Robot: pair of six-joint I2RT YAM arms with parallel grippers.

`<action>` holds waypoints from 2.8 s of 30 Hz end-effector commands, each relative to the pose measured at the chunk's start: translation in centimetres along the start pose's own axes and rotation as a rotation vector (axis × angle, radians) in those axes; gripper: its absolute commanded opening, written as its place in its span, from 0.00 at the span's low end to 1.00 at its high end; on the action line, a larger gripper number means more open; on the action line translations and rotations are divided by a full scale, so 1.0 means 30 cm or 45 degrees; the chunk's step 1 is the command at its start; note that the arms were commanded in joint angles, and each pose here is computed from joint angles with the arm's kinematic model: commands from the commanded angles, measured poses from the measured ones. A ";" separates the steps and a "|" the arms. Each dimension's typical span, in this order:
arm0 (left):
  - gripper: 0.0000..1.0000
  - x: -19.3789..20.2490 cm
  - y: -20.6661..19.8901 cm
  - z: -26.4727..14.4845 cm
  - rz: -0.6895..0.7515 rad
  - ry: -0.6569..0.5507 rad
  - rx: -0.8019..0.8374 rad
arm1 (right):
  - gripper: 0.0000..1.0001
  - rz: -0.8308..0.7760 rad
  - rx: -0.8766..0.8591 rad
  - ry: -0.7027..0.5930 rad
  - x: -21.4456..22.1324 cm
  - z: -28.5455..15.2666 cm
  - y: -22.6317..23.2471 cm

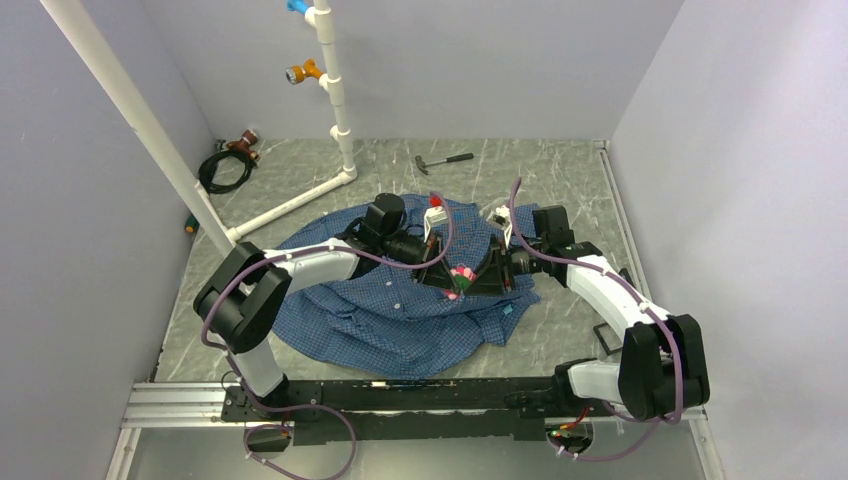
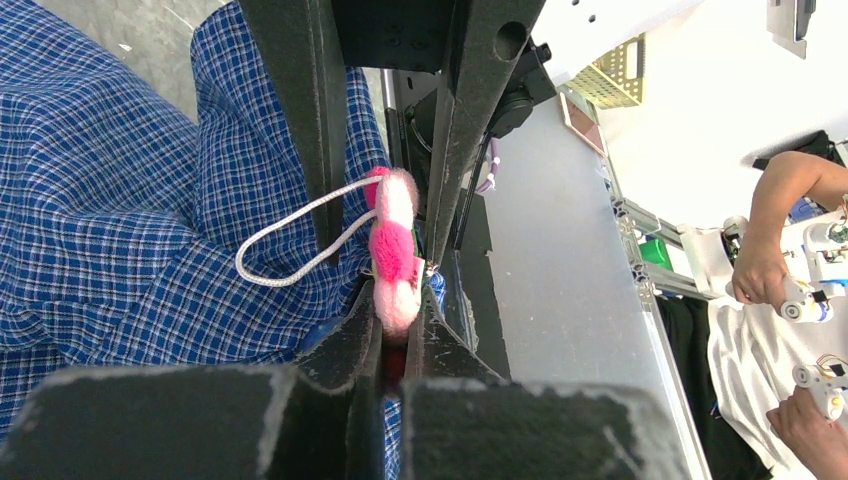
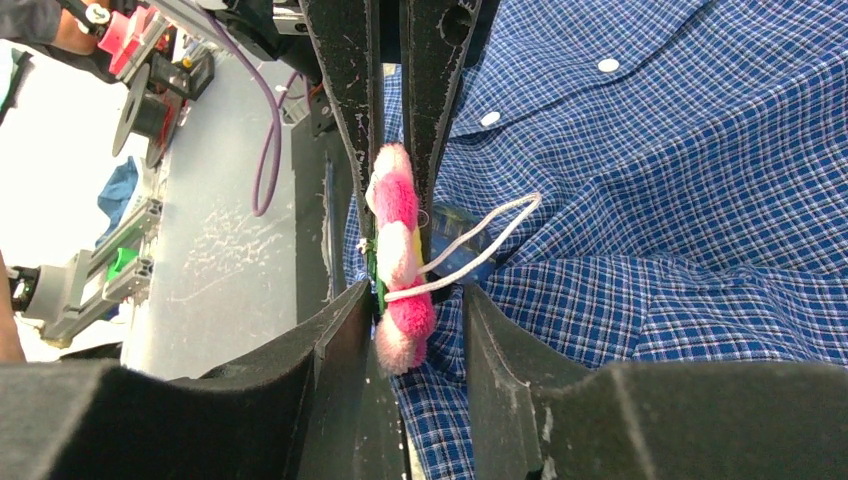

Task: Remove the brooch from the garment
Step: Remove the brooch from the clothes.

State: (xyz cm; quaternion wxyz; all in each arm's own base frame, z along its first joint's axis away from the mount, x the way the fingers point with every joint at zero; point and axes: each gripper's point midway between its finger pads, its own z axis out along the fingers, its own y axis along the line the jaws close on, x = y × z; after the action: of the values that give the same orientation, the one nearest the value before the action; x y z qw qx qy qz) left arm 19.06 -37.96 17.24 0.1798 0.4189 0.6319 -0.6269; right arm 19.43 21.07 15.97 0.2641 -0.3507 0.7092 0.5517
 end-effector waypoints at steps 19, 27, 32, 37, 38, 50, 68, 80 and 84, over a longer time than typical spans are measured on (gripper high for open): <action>0.00 -0.047 -0.037 0.016 0.034 -0.020 0.074 | 0.17 -0.088 -0.058 -0.016 -0.029 0.019 0.019; 0.11 -0.048 -0.018 0.014 0.017 -0.028 0.034 | 0.00 -0.045 -0.074 -0.025 -0.032 0.024 0.026; 0.40 -0.103 0.070 -0.081 0.037 -0.149 -0.179 | 0.00 0.065 0.011 -0.079 -0.048 0.019 -0.019; 0.54 -0.172 0.117 -0.177 0.060 -0.242 -0.370 | 0.00 0.197 0.067 -0.148 -0.068 0.014 -0.056; 0.54 -0.169 0.120 -0.180 0.055 -0.232 -0.389 | 0.00 0.219 0.076 -0.157 -0.072 0.012 -0.064; 0.50 -0.123 0.106 -0.072 -0.043 -0.128 -0.398 | 0.00 0.382 0.064 -0.182 -0.062 0.017 -0.089; 0.41 -0.134 0.114 -0.015 -0.101 -0.112 -0.397 | 0.00 0.428 0.109 -0.218 -0.065 0.004 -0.118; 0.28 -0.138 0.155 0.000 -0.162 -0.112 -0.481 | 0.00 0.394 0.165 -0.226 -0.068 -0.005 -0.123; 0.21 -0.127 0.177 -0.002 -0.201 -0.098 -0.536 | 0.00 0.378 0.182 -0.229 -0.074 -0.007 -0.125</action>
State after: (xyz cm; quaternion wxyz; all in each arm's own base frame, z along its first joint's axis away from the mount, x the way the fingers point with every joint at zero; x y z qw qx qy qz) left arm 24.76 -38.90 16.17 0.2294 0.3055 0.7634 -0.5209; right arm 23.38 20.78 14.54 0.2379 -0.1544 0.7700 0.5715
